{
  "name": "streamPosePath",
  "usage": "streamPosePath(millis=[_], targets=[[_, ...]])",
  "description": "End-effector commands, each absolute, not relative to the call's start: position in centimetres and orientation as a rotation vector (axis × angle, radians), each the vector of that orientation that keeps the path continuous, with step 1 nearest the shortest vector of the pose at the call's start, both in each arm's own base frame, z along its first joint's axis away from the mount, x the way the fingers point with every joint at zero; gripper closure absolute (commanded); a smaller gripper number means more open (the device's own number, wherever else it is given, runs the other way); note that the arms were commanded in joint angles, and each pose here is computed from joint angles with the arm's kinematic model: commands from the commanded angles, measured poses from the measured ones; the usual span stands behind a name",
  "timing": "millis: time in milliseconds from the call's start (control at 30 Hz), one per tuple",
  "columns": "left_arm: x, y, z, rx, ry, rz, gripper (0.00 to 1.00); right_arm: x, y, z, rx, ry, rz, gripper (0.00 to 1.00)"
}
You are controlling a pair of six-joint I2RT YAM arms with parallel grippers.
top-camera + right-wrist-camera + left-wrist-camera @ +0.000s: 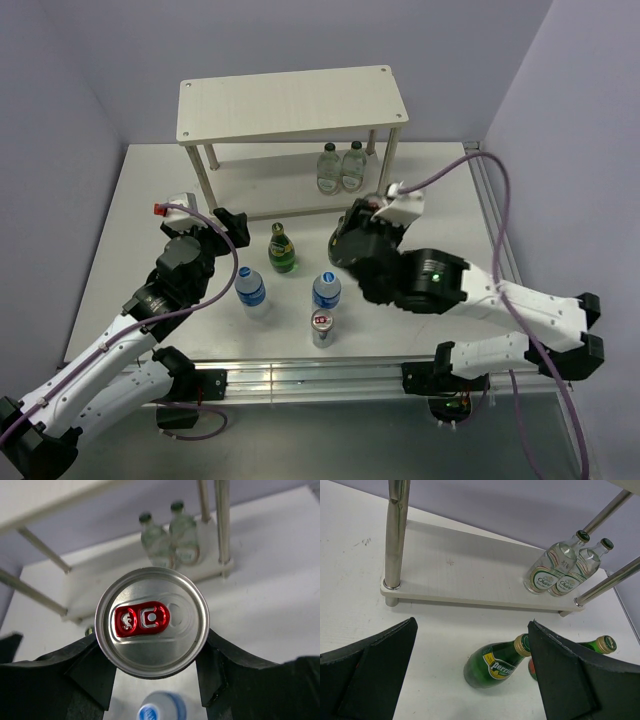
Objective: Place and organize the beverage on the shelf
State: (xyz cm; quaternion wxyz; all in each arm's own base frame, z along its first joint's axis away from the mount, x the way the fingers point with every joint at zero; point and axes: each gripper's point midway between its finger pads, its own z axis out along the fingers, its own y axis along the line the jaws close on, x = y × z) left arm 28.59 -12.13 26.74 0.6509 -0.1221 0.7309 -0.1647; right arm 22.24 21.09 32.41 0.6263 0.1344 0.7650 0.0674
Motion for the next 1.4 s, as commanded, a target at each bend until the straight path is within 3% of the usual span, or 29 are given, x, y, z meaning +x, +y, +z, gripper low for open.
streamPosePath(millis=[0, 200, 433, 667, 1033, 1100, 1267, 1367], targets=[[28.5, -12.1, 28.5, -0.291, 1.616, -0.401, 0.01, 25.0, 18.4, 42.0, 0.241, 1.596, 0.126, 1.0], [28.4, -12.3, 28.6, -0.288, 1.611, -0.412, 0.01, 30.9, 18.6, 49.6, 0.112, 1.558, 0.128, 1.0], [28.4, -12.3, 28.5, -0.286, 1.612, -0.412, 0.01, 39.9, 18.5, 54.6, 0.076, 1.495, 0.001, 1.0], [28.4, -12.6, 28.2, -0.272, 1.616, -0.425, 0.01, 46.7, 17.1, 53.4, 0.098, 1.482, -0.059, 1.0], [29.0, -13.1, 27.8, -0.262, 1.62, -0.414, 0.01, 49.8, 18.4, 49.4, 0.07, 1.552, -0.046, 0.99], [28.9, -13.1, 27.8, -0.258, 1.624, -0.414, 0.01, 50.2, 18.6, 48.5, 0.073, 1.571, -0.05, 0.9], [28.9, -13.0, 28.0, -0.263, 1.617, -0.414, 0.01, 50.5, 18.6, 47.3, 0.092, 1.589, -0.06, 0.3], [28.8, -12.9, 27.9, -0.264, 1.618, -0.412, 0.01, 50.6, 18.3, 46.9, 0.101, 1.594, -0.076, 0.19]])
